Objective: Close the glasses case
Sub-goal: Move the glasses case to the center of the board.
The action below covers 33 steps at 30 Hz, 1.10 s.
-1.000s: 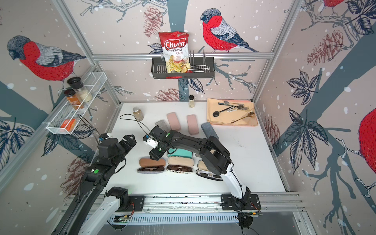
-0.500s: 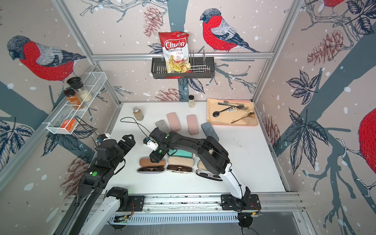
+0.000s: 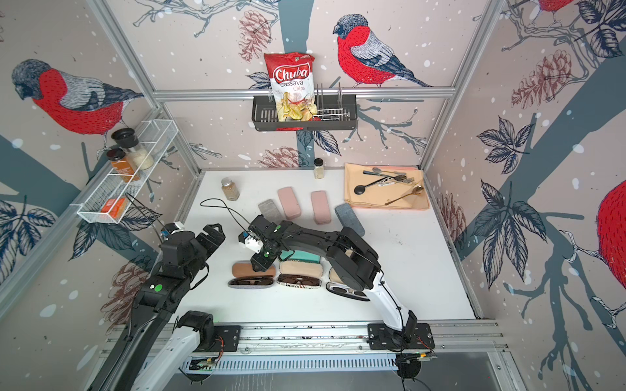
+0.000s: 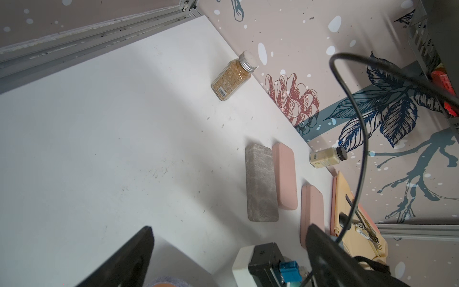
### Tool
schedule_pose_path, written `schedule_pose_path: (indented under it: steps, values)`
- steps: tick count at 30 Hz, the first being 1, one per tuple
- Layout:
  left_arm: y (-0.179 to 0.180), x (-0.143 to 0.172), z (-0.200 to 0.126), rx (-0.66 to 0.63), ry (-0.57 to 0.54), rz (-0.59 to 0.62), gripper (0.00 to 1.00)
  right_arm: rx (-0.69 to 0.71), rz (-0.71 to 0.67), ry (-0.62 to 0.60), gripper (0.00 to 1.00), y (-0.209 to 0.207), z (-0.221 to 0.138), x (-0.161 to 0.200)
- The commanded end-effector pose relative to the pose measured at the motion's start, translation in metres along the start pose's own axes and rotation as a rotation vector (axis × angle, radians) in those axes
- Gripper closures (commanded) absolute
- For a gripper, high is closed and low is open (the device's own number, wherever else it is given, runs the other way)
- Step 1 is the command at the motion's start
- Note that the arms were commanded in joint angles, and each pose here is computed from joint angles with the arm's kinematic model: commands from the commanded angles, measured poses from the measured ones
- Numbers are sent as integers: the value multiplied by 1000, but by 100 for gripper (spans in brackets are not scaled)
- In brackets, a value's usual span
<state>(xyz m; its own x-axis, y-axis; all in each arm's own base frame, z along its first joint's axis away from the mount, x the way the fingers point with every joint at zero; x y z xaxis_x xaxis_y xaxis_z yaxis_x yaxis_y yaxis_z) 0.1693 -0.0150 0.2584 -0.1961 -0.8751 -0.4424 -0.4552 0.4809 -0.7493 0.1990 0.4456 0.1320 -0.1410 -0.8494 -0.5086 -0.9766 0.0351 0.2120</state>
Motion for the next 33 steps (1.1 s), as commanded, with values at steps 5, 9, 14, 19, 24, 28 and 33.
schedule_pose_path:
  steps: [5, 9, 14, 19, 24, 28, 33]
  values:
    - [-1, -1, 1, 4, -9, -5, 5, -26, -13, 15, 71, 4, 3, 1]
    - [-2, -1, 2, 9, -9, -6, 5, -27, -9, 25, 81, 3, 4, 0]
    - [-2, -1, 3, 6, -8, -6, 5, -18, -12, 33, 93, 2, 4, -2]
    - [-2, 0, 4, 9, -6, -6, 5, 11, -7, 36, 94, 0, 3, -3]
    - [-3, 0, 5, 9, -2, -3, 5, 49, -9, 26, 95, -3, -3, -8]
    - [-2, 1, 6, 4, 1, 2, 5, 102, -12, 29, 95, -6, -8, -12]
    - [0, 2, 8, 1, 5, -1, 5, 239, -17, 51, 95, -14, -17, -16]
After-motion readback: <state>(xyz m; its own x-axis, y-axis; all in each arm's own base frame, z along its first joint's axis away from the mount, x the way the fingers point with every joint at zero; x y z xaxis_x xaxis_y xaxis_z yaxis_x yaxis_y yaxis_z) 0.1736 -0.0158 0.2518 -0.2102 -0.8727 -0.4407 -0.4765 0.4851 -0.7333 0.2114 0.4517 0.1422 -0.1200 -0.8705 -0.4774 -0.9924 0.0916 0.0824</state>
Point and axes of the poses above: each gripper's point midway between its finger pads, its own z axis out along the fingers, its own y axis along the line the jaws close on, x = y × z, the point moved 10 cm from there along -z, back along the fingers, and after that the axes turned 15 degrees about -z, right-handed, at the moved point
